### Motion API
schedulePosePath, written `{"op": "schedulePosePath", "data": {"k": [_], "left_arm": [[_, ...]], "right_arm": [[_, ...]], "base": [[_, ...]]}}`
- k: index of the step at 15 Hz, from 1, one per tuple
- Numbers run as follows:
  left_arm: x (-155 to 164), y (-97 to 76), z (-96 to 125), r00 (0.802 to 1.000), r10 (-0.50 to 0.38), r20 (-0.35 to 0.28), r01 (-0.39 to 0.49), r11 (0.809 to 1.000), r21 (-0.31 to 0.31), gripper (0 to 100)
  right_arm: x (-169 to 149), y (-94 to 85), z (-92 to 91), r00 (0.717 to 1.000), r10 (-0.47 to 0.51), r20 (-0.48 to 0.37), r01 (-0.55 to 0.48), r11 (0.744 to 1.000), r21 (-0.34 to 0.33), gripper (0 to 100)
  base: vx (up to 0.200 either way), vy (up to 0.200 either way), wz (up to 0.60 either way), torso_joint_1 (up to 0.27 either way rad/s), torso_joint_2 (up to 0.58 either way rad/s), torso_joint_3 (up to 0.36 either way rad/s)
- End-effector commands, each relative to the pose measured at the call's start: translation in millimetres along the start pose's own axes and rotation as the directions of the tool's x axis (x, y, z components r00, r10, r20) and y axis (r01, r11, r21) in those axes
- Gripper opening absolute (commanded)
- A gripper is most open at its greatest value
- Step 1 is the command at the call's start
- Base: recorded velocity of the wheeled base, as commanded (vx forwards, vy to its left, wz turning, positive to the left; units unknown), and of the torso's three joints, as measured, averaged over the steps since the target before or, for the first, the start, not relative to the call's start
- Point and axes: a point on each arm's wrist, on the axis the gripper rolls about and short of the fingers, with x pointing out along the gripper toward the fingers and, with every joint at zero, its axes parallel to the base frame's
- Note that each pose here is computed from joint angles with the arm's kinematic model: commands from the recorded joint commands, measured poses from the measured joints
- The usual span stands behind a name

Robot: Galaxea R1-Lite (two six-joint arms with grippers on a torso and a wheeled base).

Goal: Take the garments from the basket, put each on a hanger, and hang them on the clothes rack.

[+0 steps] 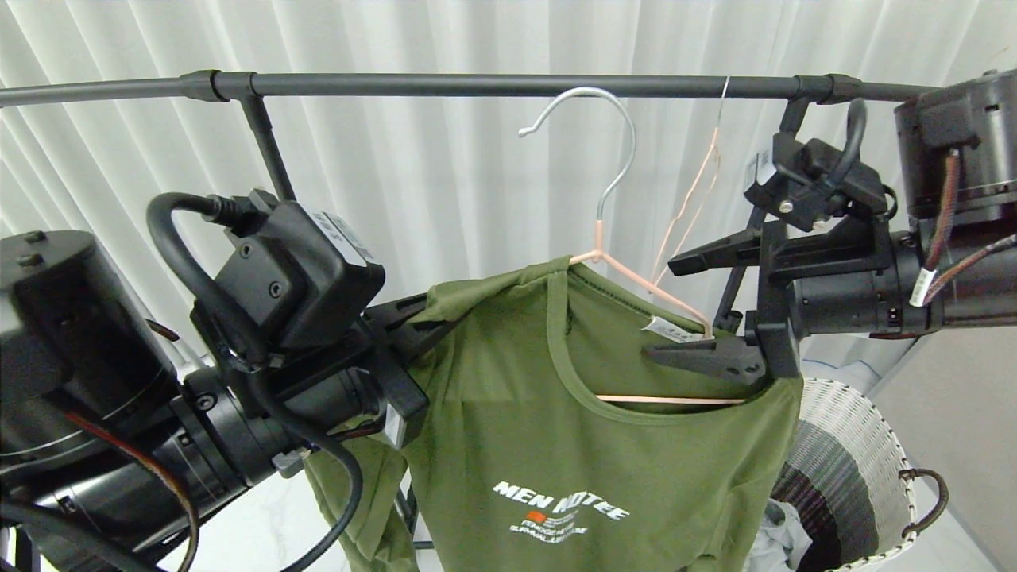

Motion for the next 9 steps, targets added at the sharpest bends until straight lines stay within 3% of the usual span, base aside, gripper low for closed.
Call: {"op": "schedulePosePath", "data": {"k": [1,9], "left_arm": [[-0.3,0.3,0.7,1.0,0.002,0.004,-0.002,1.0,0.0,0],[0.4,2.8,4.4,0.999,0.019,0.034,-0.019,1.0,0.0,0]], "right_arm": [[13.3,0.3,-5.4,0.999,0.033,-0.036,-0.033,0.999,0.016,100],[17.7,0.0,-6.7,0.998,0.047,-0.044,-0.046,0.999,0.019,100]], "base": [[0.0,0.0,0.0,0.0,0.0,0.0],[0.0,0.0,0.0,0.0,0.0,0.0]]}}
